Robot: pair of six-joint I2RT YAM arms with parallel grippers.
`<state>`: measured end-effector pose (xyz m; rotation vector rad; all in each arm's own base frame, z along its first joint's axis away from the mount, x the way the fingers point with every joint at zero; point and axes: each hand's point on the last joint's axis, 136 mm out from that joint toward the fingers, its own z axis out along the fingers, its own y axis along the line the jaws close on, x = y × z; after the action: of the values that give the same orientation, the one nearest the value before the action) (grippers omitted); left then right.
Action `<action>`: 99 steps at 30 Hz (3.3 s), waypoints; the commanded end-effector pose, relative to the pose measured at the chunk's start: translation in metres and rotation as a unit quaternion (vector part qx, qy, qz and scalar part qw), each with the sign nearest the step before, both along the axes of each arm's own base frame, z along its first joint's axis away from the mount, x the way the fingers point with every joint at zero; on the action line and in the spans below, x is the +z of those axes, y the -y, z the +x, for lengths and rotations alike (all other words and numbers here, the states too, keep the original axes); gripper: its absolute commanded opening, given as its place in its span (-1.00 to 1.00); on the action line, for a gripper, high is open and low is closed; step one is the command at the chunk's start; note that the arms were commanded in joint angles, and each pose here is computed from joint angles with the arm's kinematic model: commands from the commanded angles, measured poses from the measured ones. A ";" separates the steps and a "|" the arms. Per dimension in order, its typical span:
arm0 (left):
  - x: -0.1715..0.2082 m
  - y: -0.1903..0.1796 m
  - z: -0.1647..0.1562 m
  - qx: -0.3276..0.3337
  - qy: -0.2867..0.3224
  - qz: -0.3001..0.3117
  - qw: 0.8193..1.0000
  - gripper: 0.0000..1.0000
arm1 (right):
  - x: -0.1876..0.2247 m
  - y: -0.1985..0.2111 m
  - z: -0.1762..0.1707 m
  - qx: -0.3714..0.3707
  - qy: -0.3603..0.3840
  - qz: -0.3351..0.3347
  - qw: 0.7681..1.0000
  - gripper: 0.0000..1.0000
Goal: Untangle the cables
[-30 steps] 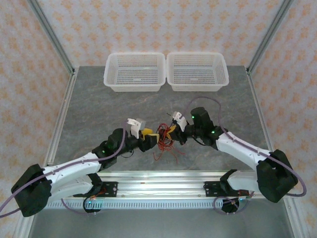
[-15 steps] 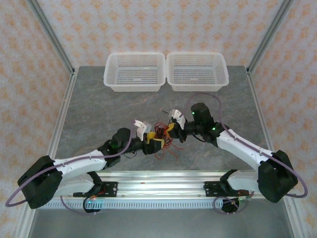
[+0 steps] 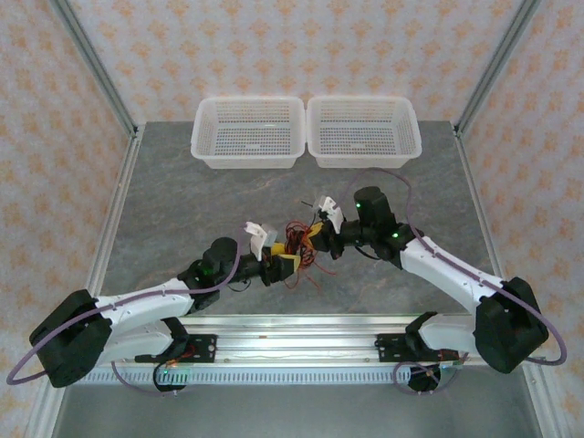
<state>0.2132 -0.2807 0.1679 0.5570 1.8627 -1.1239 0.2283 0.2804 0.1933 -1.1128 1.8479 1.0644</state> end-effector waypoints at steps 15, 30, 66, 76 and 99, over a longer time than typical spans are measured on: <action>0.025 -0.019 0.021 0.085 0.056 -0.011 0.995 -1.00 | 0.040 0.011 0.016 -0.116 -0.057 0.073 0.989 -0.99; 0.017 -0.038 0.047 0.190 -0.035 0.018 0.981 -1.00 | 0.031 0.059 0.040 -0.355 -0.161 0.012 0.921 0.09; 0.004 -0.012 0.047 0.160 -0.060 0.059 0.984 -1.00 | 0.013 -0.045 0.052 -0.334 -0.199 -0.001 0.921 -0.15; 0.018 -0.002 0.040 0.137 -0.048 0.058 0.988 -1.00 | -0.008 -0.042 0.062 -0.356 -0.177 -0.038 0.917 -0.90; 0.065 -0.052 0.037 0.224 -0.027 0.071 0.972 0.04 | 0.009 -0.001 0.031 -0.229 0.021 -0.077 0.970 -1.00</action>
<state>0.2511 -0.2243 0.2078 0.1865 2.0464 -0.6520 0.2624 0.2839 0.1883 -0.6050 2.1855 0.7129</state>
